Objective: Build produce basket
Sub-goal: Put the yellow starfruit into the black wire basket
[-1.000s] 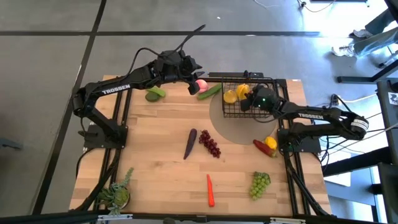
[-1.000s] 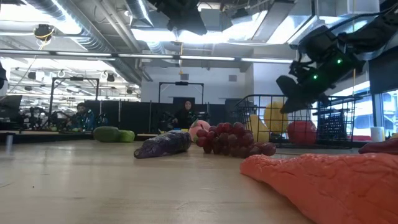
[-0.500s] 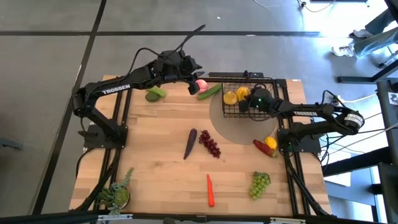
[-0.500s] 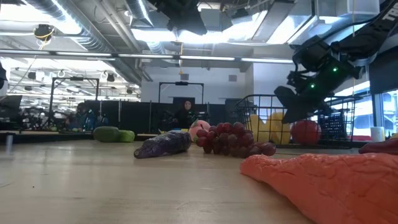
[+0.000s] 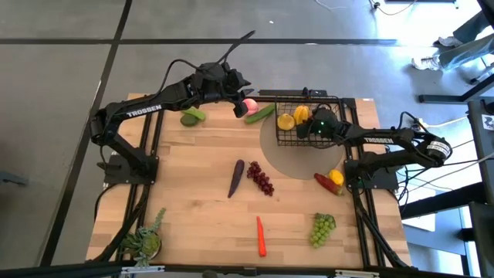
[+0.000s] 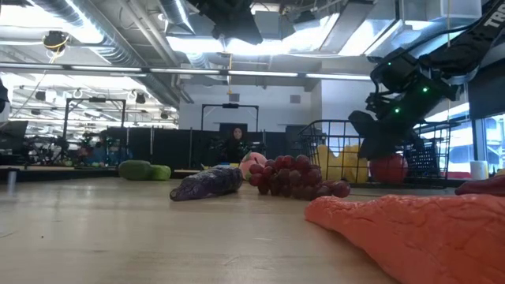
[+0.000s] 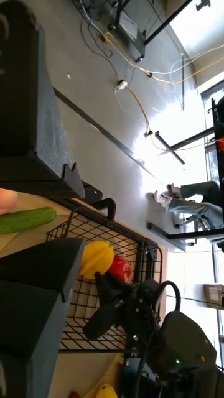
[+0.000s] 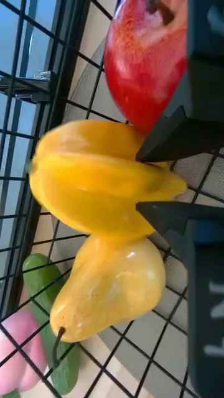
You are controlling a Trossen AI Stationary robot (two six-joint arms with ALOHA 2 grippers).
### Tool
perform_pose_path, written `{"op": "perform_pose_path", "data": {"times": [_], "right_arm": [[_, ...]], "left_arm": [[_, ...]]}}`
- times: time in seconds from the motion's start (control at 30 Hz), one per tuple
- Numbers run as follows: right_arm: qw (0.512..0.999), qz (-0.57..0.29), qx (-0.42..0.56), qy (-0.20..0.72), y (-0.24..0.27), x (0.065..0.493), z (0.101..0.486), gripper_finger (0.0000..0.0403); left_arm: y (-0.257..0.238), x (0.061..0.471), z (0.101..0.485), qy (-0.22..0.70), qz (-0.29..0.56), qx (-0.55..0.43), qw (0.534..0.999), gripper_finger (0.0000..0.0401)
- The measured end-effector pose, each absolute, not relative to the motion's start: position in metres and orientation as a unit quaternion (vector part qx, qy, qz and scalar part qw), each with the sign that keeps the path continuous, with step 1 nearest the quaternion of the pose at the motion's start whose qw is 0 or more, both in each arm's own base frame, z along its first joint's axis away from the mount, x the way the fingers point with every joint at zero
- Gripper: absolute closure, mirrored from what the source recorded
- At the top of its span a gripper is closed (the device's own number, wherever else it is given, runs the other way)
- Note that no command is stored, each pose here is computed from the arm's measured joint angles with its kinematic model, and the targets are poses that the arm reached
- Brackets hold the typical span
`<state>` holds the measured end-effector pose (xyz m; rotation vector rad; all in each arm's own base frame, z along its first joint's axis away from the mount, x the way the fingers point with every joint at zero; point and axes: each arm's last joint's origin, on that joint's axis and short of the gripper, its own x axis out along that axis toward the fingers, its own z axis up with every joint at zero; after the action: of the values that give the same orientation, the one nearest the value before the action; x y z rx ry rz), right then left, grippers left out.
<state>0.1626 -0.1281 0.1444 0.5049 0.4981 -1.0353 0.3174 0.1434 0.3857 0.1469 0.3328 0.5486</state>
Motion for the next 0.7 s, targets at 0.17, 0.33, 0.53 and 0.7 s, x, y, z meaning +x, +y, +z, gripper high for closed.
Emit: {"op": "perform_pose_path", "data": {"times": [0.17, 0.33, 0.53, 0.7], "right_arm": [[0.819, -0.482, 0.219, 0.22, -0.133, 0.169, 0.156, 0.0281], [0.824, -0.479, 0.209, 0.218, -0.137, 0.174, 0.166, 0.0284], [0.824, -0.476, 0.206, 0.227, -0.139, 0.18, 0.182, 0.0285], [0.844, -0.447, 0.159, 0.249, -0.133, 0.184, 0.218, 0.0285]], "left_arm": [[0.143, 0.317, 0.385, 0.167, 0.269, 0.072, 0.946, 0.0299], [0.143, 0.316, 0.382, 0.185, 0.267, 0.068, 0.943, 0.0299], [0.143, 0.314, 0.377, 0.202, 0.271, 0.034, 0.941, 0.0299], [0.143, 0.311, 0.37, 0.227, 0.28, -0.016, 0.933, 0.0299]]}}
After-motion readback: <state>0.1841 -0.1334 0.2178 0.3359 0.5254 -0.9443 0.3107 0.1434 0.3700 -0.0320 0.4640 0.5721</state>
